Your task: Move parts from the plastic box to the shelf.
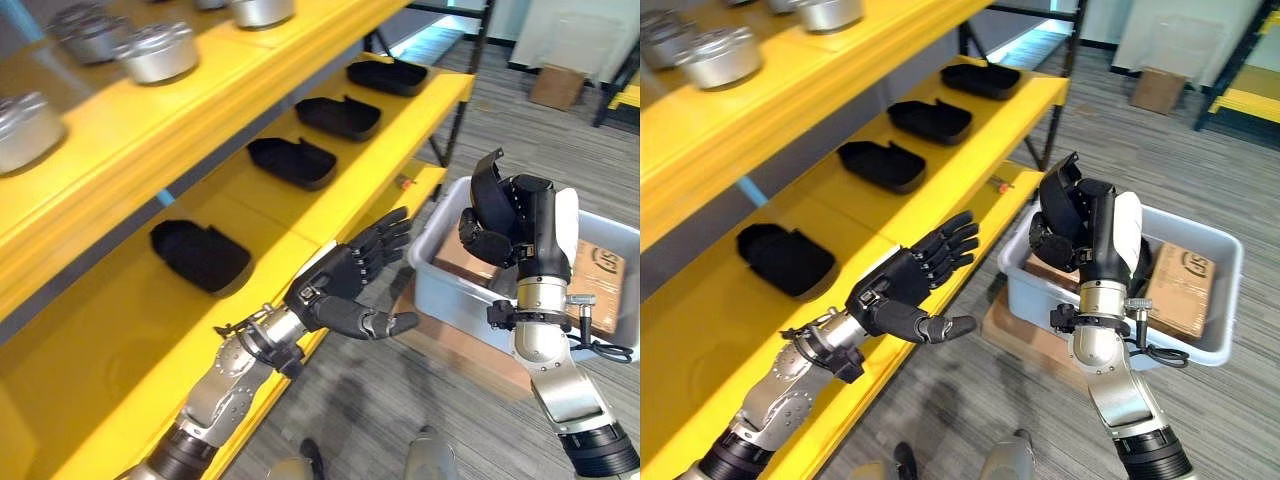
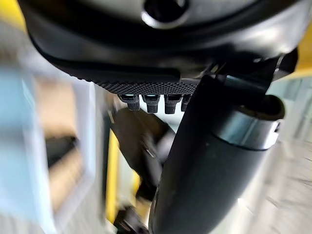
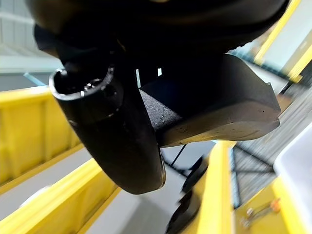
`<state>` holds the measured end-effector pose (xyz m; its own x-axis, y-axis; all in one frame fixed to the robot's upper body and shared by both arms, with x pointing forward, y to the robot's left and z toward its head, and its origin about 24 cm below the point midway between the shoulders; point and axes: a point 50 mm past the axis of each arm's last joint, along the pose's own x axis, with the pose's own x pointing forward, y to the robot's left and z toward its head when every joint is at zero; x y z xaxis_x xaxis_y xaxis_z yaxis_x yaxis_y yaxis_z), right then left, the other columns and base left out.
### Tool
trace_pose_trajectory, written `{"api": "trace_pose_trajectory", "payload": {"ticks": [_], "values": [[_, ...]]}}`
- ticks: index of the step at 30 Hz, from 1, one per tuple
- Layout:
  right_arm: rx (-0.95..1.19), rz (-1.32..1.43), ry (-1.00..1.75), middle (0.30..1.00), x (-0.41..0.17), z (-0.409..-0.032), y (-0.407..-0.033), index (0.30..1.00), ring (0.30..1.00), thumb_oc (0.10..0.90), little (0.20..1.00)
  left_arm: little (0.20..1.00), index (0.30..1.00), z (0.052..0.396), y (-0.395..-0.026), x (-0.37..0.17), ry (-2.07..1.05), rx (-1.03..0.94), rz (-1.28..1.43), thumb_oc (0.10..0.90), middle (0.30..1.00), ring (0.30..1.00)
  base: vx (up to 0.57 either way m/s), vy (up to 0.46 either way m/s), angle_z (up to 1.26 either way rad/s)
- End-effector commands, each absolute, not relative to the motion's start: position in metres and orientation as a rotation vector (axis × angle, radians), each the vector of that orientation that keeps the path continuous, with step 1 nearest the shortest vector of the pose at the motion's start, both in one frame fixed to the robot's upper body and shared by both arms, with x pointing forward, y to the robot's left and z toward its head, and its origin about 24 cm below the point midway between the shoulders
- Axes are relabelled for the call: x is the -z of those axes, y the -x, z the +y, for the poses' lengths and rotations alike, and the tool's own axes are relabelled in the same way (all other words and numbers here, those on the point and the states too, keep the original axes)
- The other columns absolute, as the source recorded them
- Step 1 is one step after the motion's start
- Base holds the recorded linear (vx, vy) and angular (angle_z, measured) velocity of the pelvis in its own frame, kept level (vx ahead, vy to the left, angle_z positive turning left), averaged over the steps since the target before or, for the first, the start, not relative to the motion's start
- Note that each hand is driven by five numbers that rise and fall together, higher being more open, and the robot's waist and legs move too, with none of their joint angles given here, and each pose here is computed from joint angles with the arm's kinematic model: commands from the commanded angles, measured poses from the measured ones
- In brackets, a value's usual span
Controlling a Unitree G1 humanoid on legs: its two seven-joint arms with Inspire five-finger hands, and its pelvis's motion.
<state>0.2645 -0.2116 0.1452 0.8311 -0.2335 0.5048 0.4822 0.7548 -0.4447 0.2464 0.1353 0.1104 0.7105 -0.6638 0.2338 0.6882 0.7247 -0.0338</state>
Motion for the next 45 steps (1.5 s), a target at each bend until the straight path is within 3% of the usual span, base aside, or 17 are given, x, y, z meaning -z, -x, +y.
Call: {"api": "trace_pose_trajectory", "payload": {"ticks": [1,8,18,28,45], "values": [[0.571,-0.832,0.618,0.3,-0.215,-0.213,-0.267,0.3,0.3,0.4,0.3,1.0,1.0,0.146,-0.23,-0.166,0.04,0.709,-0.595,0.9,1.0,1.0,-0.13,0.244,0.52],[0.519,-0.861,0.637,0.3,-0.216,-0.202,-0.263,0.3,0.3,0.4,0.3,1.0,1.0,0.163,-0.219,-0.178,0.011,0.633,-0.658,0.9,1.0,1.0,-0.08,0.193,0.5],[0.518,-0.949,0.675,0.3,-0.22,-0.195,-0.252,0.3,0.3,0.4,0.3,1.0,1.0,0.189,-0.222,-0.162,-0.002,0.505,-0.548,0.9,1.0,1.0,-0.05,0.198,0.13],[0.581,-1.03,0.78,0.3,-0.219,-0.199,-0.234,0.3,0.3,0.4,0.3,1.0,1.0,0.187,-0.223,-0.149,0.01,0.58,-0.433,0.9,1.0,1.0,-0.02,0.079,0.65],[0.364,-1.21,0.957,0.3,-0.222,-0.18,-0.226,0.3,0.3,0.4,0.3,1.0,1.0,0.17,-0.221,-0.131,0.131,0.664,-0.415,0.9,1.0,1.0,-0.06,-0.026,0.51]]}}
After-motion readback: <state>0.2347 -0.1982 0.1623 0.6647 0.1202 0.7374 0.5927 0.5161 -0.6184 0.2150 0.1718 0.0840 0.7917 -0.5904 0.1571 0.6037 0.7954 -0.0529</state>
